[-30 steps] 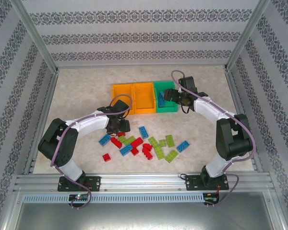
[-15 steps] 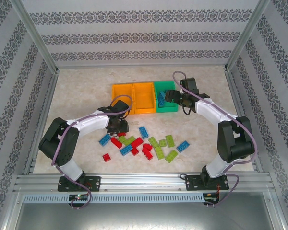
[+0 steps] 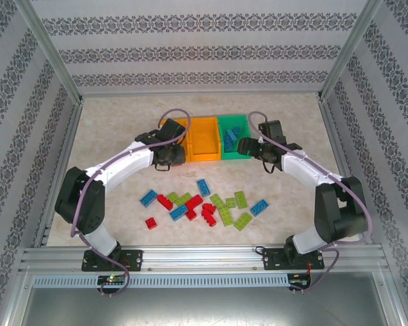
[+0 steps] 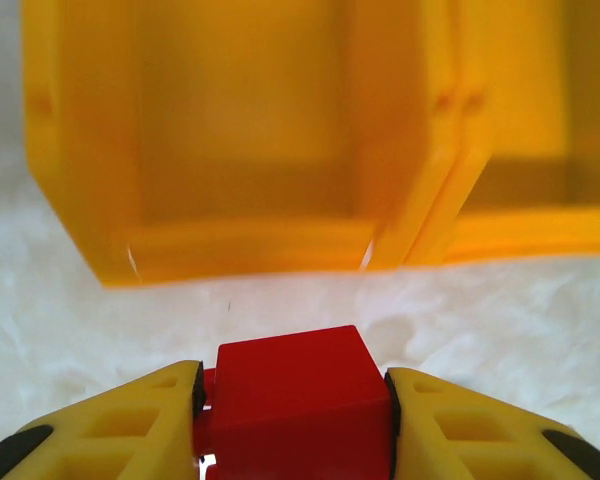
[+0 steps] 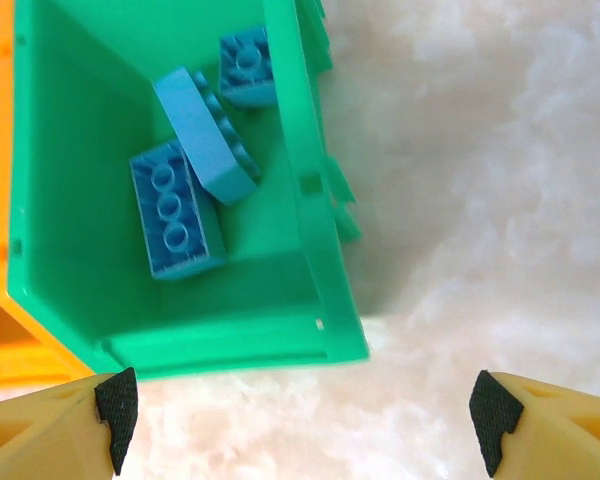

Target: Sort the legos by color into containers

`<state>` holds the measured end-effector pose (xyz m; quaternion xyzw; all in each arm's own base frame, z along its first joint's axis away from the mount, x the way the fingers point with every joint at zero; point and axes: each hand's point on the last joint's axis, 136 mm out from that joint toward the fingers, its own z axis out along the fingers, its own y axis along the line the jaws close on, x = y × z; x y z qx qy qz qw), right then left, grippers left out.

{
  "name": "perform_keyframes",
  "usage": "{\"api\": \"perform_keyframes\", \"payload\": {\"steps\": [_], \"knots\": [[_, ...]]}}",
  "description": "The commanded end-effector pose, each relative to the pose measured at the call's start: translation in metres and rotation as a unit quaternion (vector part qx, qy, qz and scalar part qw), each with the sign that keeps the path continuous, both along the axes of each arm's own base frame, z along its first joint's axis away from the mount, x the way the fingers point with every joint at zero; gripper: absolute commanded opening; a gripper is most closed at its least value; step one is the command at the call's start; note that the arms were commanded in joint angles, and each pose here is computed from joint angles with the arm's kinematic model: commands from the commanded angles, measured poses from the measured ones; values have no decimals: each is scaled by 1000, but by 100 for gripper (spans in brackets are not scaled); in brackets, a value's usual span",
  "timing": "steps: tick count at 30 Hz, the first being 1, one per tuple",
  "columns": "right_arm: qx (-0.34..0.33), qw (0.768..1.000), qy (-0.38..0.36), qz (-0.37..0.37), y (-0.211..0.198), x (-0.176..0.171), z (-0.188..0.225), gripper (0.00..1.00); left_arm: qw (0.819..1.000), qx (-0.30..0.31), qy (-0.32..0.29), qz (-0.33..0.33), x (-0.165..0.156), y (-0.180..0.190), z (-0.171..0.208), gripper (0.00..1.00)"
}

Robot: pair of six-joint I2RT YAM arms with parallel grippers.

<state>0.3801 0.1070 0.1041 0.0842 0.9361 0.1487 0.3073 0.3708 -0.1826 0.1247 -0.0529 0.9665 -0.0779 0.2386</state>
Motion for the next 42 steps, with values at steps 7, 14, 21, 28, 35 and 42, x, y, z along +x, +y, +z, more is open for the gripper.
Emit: {"api": "perform_keyframes", "payload": {"steps": [7, 14, 21, 28, 35, 42], "knots": [[-7, 995, -7, 99, 55, -51, -1, 87, 998, 57, -41, -5, 71, 29, 10, 37], [-22, 980, 5, 197, 113, -78, -12, 84, 998, 42, -50, -5, 105, 27, -1, 38], [-52, 962, 40, 266, 161, -97, -33, 80, 999, 20, -40, -12, 111, 19, -15, 59], [-74, 949, 64, 301, 192, -105, -50, 79, 998, -2, -69, -2, 98, 23, 1, 86], [-109, 946, 90, 293, 190, -105, -71, 74, 995, 10, -96, 22, 74, 43, 17, 96], [-124, 945, 100, 286, 192, -101, -82, 68, 996, 20, -82, 34, 56, 54, 5, 97]]}}
